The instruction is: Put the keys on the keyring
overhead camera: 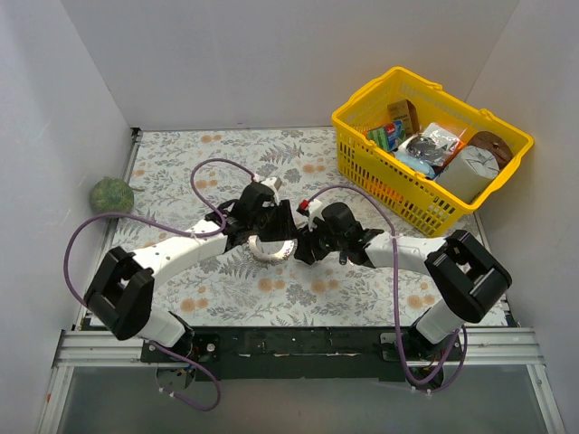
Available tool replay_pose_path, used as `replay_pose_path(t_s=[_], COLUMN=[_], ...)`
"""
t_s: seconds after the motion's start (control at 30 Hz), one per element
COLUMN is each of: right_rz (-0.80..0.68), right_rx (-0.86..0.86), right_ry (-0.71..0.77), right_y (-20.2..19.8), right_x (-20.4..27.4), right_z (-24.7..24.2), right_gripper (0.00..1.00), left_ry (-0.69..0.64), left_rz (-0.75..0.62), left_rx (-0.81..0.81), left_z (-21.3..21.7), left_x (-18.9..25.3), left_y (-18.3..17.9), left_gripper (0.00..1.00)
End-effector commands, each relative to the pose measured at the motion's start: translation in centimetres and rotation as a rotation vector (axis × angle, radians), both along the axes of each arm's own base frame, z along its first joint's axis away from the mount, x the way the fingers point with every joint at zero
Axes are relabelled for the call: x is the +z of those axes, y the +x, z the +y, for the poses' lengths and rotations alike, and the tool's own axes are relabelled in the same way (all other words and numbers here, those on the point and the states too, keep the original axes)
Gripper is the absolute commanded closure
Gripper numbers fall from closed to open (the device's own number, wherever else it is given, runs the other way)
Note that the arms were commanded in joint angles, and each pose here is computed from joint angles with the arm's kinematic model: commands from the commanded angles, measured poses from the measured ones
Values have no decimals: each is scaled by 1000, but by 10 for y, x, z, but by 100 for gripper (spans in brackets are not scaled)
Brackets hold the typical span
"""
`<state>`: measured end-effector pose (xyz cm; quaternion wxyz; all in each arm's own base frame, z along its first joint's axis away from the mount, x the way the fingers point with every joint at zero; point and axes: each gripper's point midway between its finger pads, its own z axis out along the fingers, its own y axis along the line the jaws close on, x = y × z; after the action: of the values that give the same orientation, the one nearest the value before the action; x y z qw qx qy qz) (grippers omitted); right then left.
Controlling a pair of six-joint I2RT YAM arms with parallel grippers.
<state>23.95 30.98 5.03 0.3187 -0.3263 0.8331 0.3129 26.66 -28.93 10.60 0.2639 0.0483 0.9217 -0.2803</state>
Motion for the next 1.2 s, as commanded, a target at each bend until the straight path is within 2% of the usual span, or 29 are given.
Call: replay_pose_path(t_s=[0.0, 0.23, 0.57, 1.17], right_rz=[-150, -131, -140, -137], right_rx=[-7, 16, -8, -39], right_ry=[26, -16, -44, -64], right_y=[18, 20, 20, 23], right_x=[25, 7, 6, 0], right_z=[9, 19, 15, 11], right_gripper=[45, 54, 54, 54], left_ry=[-88, -88, 16, 72], left_rz=[-46, 73, 151, 209], left_rx=[96, 204, 318, 292], left_z=[19, 43, 72, 74], left_x=[29, -1, -49, -84], left_y=[17, 21, 20, 13], left_gripper=[52, 50, 51, 56])
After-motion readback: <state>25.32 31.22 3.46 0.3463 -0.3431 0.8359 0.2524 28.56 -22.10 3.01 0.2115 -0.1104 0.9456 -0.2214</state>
